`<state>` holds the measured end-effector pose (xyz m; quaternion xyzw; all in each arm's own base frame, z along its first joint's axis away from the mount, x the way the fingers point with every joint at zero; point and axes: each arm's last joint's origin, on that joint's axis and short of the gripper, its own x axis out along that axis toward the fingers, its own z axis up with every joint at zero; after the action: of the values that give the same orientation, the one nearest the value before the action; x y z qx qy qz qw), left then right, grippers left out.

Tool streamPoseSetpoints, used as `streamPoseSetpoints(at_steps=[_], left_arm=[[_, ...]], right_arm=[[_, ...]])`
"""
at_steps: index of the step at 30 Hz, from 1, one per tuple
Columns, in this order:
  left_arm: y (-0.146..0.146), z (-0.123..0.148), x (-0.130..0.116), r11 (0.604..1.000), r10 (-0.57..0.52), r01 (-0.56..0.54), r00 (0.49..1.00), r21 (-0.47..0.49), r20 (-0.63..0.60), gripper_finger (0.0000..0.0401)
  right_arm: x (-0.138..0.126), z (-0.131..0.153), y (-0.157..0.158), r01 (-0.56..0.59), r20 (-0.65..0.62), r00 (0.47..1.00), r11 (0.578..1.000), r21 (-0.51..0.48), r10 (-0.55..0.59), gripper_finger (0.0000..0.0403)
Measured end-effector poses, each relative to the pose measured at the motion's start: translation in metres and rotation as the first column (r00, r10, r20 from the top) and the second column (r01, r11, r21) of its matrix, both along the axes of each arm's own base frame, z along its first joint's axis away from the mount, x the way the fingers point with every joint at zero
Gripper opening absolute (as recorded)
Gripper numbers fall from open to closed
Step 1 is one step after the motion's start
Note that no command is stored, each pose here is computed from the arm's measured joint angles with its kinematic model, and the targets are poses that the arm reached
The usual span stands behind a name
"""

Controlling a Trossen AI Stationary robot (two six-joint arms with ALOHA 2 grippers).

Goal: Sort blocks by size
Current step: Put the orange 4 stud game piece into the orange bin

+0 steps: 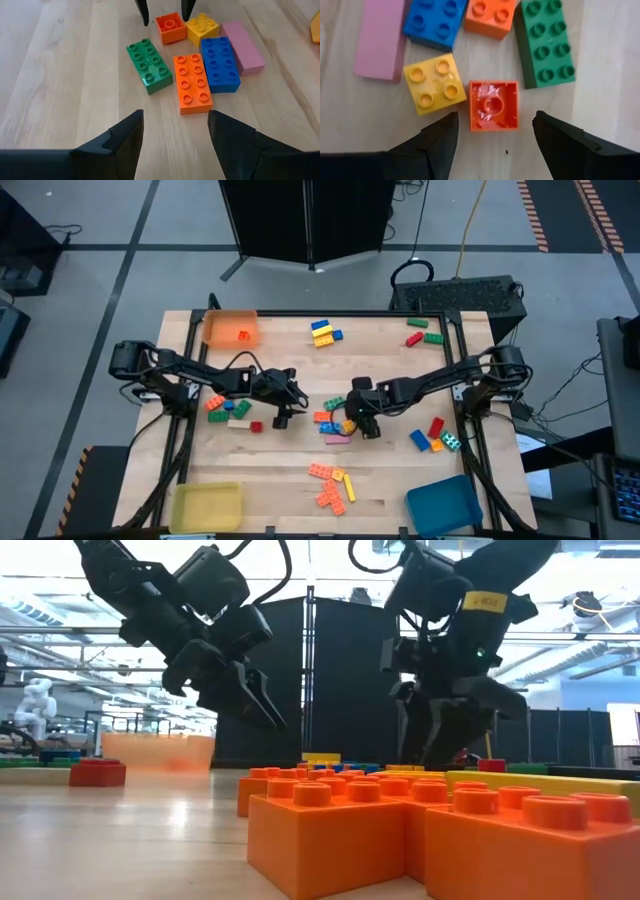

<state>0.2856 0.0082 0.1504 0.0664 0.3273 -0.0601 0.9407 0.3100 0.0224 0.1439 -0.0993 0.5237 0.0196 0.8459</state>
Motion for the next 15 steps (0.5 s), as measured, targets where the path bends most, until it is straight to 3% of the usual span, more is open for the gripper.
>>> streamPoseSetpoints(at_steps=[8,15], left_arm=[[0.0,0.002,0.002,1.0,0.0,0.0,1.0,0.001,0.021,0.0223],[0.0,0.003,0.002,1.0,-0.004,0.004,1.0,0.006,0.029,0.0223]], right_arm=[[0.006,-0.013,0.0,0.0,-0.01,1.0,1.0,0.007,0.0,0.0245],[0.007,-0.012,0.0,0.032,-0.004,0.999,0.999,0.029,-0.032,0.0177]])
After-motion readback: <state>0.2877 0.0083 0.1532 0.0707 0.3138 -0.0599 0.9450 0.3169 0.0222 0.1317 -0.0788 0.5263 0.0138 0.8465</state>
